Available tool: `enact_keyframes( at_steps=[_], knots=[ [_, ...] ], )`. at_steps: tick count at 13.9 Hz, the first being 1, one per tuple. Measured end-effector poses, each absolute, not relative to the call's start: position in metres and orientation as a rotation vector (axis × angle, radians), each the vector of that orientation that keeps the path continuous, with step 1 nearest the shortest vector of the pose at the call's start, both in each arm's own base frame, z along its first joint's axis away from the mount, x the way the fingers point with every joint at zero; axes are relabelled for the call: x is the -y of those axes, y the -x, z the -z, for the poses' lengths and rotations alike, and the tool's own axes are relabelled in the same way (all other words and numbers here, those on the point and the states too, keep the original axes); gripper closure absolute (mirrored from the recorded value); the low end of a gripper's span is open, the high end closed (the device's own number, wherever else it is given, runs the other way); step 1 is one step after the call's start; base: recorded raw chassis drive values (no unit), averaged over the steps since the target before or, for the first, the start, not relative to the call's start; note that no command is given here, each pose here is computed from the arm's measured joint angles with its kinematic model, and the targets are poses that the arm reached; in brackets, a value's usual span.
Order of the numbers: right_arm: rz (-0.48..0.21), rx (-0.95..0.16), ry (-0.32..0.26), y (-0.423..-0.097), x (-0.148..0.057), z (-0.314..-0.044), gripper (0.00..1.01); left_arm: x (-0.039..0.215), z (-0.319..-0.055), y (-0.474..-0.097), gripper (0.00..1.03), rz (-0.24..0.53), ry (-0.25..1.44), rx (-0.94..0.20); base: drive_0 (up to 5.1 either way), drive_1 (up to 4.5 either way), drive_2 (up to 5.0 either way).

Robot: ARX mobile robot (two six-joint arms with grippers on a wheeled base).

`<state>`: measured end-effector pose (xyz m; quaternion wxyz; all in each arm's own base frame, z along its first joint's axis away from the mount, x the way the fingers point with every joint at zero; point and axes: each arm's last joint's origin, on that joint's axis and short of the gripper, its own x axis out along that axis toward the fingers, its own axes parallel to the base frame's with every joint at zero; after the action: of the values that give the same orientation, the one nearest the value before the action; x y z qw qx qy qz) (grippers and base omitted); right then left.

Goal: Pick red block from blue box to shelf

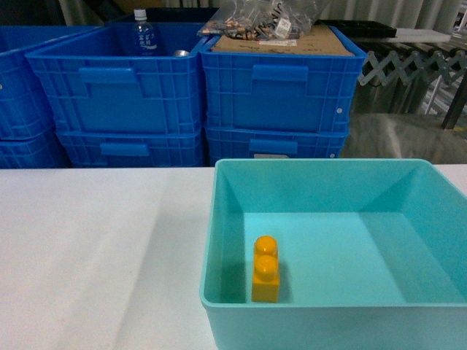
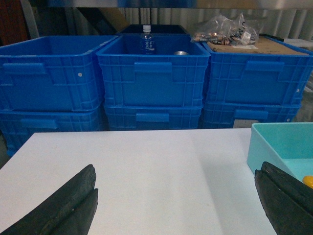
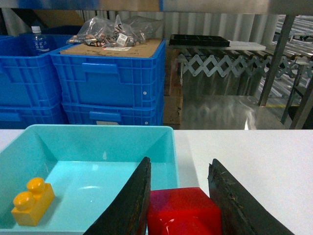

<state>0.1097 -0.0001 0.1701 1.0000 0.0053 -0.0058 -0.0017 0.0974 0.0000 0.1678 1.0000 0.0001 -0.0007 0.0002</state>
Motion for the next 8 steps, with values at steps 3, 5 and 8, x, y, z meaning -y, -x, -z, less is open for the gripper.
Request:
enact_keyframes(
  at_steps=[3,5,8],
  knots=[
    [0.002,-0.041,-0.01,-0.102,0.0,-0.164,0.72,0.0,-0.168,-0.097,0.05,0.0,0.0,0.001,0.0,0.0,0.0],
    [0.003,0.015,-0.009,-0.097,0.0,-0.169,0.72,0.0,-0.168,-0.097,0.05,0.0,-0.001,0.001,0.0,0.0,0.0],
    [0.002,0.001,-0.009,-0.097,0.0,-0.167,0.72,0.0,-0.168,-0.097,0.05,0.0,0.0,0.002,0.0,0.0,0.0]
  ],
)
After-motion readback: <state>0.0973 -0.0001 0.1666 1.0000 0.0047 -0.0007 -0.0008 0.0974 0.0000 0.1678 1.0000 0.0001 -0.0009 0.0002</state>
